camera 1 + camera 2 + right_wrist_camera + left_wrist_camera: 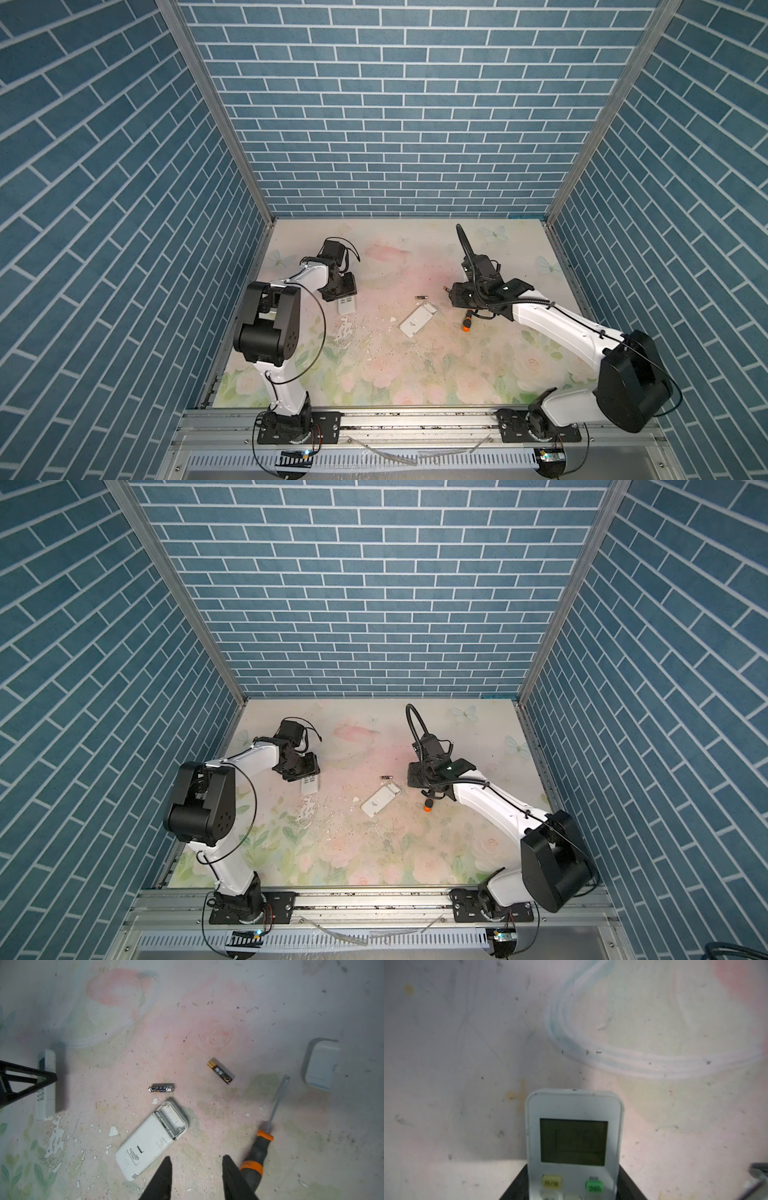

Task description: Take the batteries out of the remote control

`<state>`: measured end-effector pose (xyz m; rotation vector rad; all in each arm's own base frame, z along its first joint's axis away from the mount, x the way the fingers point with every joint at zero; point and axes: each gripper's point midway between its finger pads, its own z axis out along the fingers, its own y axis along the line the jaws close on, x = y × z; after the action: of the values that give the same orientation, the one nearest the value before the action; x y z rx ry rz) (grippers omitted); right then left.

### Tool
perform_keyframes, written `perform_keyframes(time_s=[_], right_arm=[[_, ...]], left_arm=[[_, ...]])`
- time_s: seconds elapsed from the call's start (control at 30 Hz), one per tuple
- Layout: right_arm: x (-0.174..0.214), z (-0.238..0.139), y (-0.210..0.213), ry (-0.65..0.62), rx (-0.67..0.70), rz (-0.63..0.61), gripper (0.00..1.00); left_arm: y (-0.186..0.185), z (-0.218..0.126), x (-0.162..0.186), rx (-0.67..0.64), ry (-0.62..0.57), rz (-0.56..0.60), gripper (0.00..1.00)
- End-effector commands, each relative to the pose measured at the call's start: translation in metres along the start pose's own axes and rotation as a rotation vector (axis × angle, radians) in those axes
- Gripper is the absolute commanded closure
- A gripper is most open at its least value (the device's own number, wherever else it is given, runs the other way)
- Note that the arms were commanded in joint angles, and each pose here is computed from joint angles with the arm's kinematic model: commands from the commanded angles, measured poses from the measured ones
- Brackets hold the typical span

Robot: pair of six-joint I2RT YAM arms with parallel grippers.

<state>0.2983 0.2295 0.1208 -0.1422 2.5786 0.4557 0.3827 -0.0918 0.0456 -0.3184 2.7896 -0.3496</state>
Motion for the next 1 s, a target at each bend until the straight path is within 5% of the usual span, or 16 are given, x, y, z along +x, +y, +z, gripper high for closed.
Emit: perform_keyframes(time_s=[0.0, 0.37, 0.97], right_arm=[[-0.009, 0.005, 0.037, -0.021, -0.091, -0.021, 0.59], [-0.007, 0.011, 0.145, -0.058, -0.429, -0.038, 0.57], [0.003, 0.031, 0.200, -0.029, -0.499, -0.062, 0.57]], left_arm=[[-0.023, -0.019, -0.003, 0.135, -0.057, -0.054, 0.70], [-0.061, -0.048, 0.025, 0.356, -0.109, -0.119, 0.71], [-0.119, -0.075, 0.024, 0.557, -0.132, -0.119, 0.71]])
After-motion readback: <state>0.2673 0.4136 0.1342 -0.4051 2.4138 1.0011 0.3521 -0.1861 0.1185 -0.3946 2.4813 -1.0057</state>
